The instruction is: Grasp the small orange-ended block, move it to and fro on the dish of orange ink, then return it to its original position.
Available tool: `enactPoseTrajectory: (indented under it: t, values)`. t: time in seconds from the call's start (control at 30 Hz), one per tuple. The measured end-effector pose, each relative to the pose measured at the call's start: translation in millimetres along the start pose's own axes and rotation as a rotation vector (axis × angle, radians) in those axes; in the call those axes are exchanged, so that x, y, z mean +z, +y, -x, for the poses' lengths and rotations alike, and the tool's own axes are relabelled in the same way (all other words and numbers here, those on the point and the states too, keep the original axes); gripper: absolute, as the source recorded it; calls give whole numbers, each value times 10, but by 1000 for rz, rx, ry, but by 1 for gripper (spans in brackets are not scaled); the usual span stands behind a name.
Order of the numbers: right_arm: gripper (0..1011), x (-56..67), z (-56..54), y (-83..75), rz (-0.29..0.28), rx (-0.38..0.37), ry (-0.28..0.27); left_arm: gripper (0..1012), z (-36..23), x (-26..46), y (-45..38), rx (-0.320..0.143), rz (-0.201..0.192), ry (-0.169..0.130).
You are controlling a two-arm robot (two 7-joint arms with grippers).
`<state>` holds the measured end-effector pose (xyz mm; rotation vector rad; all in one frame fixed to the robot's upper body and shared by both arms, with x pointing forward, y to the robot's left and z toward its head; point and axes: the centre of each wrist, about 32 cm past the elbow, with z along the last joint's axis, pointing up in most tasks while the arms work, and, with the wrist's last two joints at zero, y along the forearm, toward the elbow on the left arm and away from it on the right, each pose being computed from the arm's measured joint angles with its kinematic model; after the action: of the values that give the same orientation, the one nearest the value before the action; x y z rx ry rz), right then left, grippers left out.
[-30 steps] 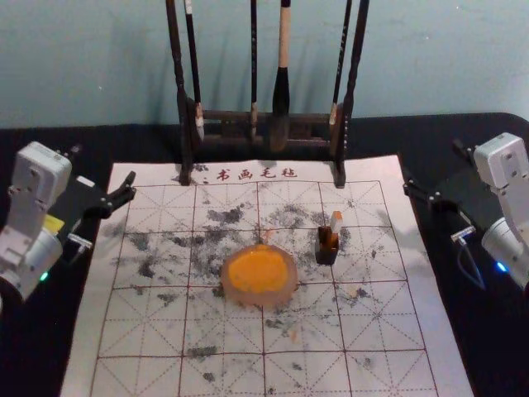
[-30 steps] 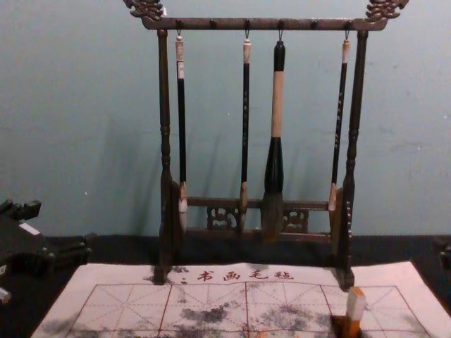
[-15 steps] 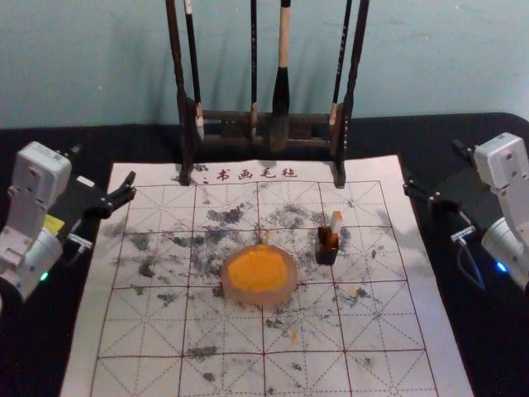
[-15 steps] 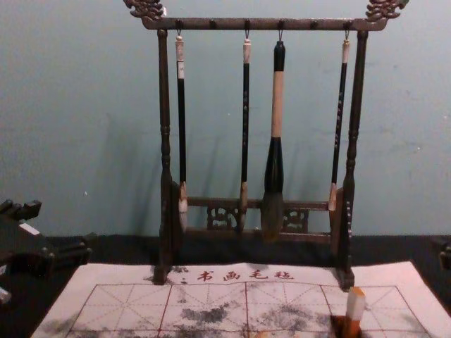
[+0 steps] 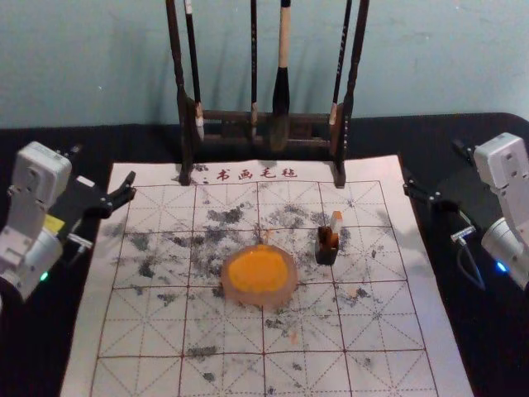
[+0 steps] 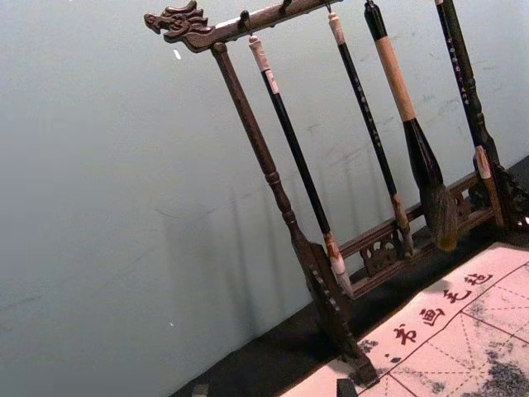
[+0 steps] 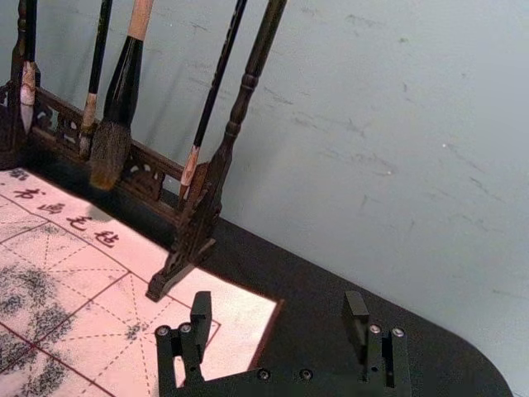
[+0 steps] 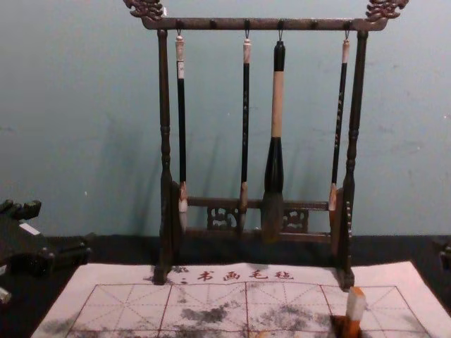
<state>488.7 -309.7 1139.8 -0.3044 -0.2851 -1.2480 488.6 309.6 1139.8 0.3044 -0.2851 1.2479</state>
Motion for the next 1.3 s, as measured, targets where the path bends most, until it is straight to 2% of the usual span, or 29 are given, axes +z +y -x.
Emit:
enactPoseTrajectory:
  t: [0.47, 0.6, 0.8, 1.07, 1.3]
  values:
    - [1000, 0, 0, 0, 0, 0, 0, 1001, 0, 0, 0, 0, 0, 0]
    - [1000, 3, 17, -34, 4, 23, 10, 1001, 0, 0, 0, 0, 0, 0]
    - [1000, 52, 111, -170, 33, 91, 79, 1001, 0, 0, 0, 0, 0, 0]
    - [1000, 188, 310, -397, 76, 207, 179, 1001, 0, 0, 0, 0, 0, 0]
    - [1000, 283, 478, -419, 100, 288, 236, 1001, 0, 0, 0, 0, 0, 0]
